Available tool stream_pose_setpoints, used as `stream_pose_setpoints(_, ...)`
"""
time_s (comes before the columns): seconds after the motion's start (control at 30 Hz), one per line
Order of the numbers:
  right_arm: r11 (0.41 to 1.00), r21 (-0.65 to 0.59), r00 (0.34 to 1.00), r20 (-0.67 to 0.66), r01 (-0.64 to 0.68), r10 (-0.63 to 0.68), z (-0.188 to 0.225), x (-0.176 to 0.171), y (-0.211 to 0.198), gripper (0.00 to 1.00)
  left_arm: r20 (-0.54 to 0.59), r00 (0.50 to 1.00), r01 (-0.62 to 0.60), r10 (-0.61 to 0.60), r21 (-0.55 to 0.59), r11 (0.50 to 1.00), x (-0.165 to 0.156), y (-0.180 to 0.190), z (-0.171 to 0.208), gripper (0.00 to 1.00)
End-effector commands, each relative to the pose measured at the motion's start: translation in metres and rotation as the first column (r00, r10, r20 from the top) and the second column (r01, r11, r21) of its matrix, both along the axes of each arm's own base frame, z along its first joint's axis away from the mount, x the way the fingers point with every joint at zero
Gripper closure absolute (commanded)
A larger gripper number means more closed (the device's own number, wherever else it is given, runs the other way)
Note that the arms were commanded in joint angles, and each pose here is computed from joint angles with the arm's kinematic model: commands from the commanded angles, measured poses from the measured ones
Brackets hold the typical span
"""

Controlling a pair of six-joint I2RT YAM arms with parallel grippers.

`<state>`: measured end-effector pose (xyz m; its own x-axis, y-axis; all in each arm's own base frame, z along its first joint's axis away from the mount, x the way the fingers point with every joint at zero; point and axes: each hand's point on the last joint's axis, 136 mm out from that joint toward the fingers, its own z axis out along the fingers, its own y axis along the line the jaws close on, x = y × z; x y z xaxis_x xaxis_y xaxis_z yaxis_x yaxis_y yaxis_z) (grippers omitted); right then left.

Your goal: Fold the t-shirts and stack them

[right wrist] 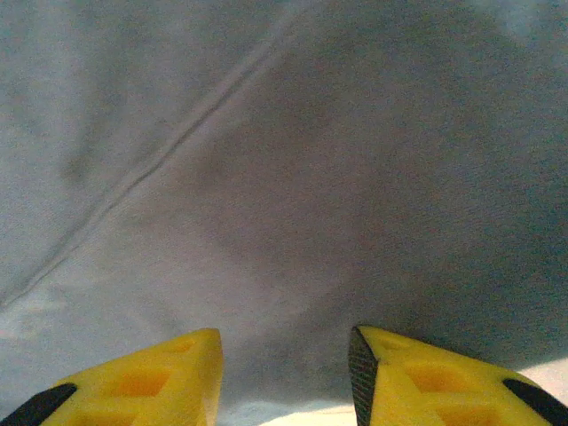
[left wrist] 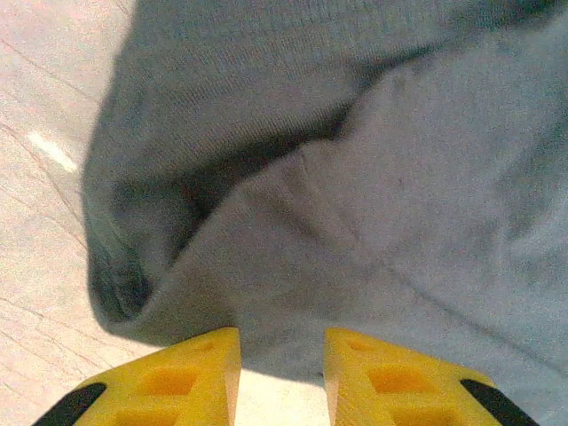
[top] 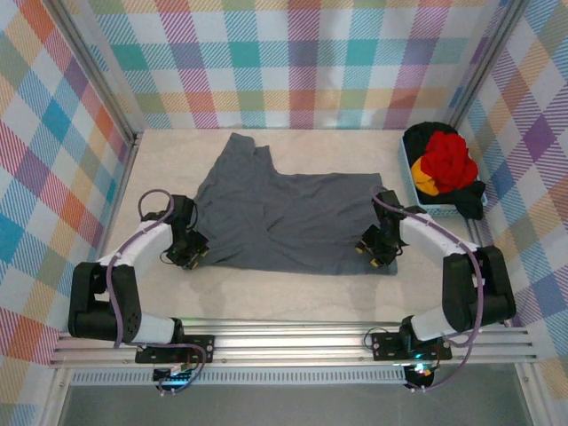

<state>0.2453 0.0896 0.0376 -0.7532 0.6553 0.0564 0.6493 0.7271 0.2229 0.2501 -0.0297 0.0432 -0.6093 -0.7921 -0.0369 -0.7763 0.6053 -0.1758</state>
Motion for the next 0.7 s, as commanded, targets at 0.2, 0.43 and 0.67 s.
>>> stream_pose_setpoints(0.2,0.998,-0.044,0.991,-0.130,0.035,-0.040,-0.023,-0.014,-0.032,0.57,-0.066,0.997,-0.022,0.026,0.065,0.998,0.041,0.049,-0.030,0.74)
stream_pose_setpoints(0.43,0.999,-0.045,0.987,-0.158,0.014,-0.021,-0.030,-0.011,-0.037,0.57,-0.060,0.998,0.011,-0.002,0.166,0.986,0.058,0.069,-0.021,0.75)
stream_pose_setpoints(0.67,0.999,-0.036,0.982,-0.190,-0.024,0.017,-0.029,-0.023,-0.037,0.56,-0.123,0.989,-0.076,0.088,0.092,0.993,0.000,0.054,-0.035,0.77)
